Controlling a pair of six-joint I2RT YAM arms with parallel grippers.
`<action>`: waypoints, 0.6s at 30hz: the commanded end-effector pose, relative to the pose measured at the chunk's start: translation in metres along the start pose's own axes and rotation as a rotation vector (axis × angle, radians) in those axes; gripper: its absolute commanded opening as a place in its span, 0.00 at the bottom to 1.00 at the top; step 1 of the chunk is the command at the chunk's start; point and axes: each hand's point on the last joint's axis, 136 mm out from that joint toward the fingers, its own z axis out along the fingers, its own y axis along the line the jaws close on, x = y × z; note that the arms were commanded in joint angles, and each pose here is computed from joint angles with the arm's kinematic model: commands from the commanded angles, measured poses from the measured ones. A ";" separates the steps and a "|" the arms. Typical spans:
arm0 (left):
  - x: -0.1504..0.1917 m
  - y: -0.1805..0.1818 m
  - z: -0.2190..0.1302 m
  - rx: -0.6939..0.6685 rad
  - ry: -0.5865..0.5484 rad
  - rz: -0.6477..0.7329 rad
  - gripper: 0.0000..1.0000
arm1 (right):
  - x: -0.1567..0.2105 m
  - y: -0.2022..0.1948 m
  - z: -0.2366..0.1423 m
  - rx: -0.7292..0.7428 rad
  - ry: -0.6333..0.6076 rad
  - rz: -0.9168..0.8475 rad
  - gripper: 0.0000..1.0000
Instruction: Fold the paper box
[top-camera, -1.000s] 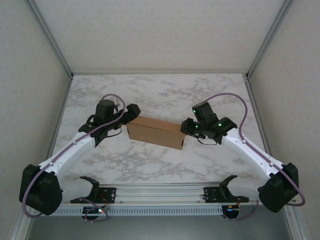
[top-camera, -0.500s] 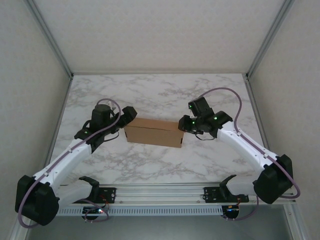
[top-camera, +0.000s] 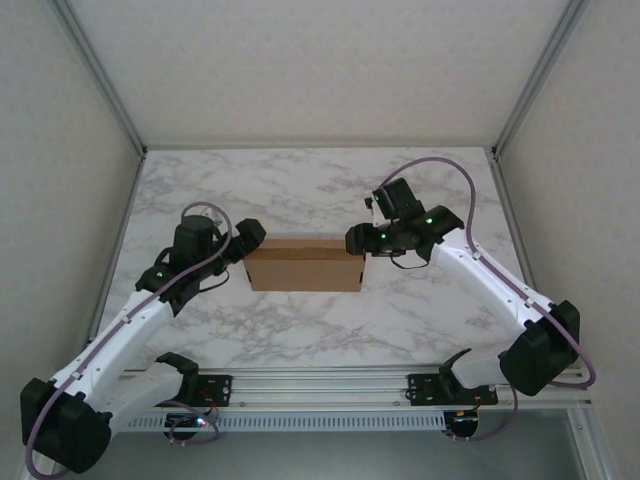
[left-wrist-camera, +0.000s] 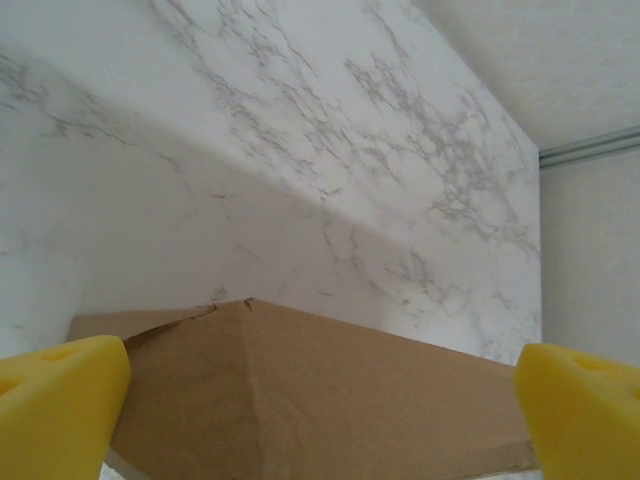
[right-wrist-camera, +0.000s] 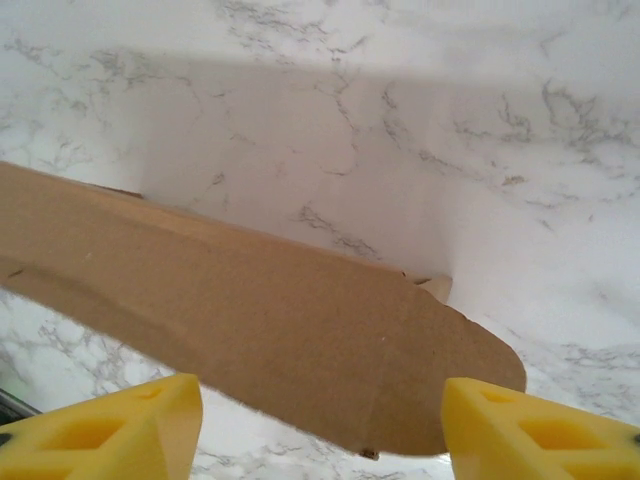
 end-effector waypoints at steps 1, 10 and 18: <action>-0.026 -0.005 -0.021 -0.050 -0.103 0.127 1.00 | -0.009 0.003 -0.027 0.011 -0.055 -0.123 0.68; -0.036 -0.026 -0.052 0.005 -0.174 0.551 0.93 | -0.006 -0.002 -0.043 0.030 -0.240 -0.613 0.60; -0.033 -0.034 -0.066 -0.008 -0.199 0.805 0.67 | 0.005 -0.008 -0.033 -0.010 -0.210 -0.790 0.41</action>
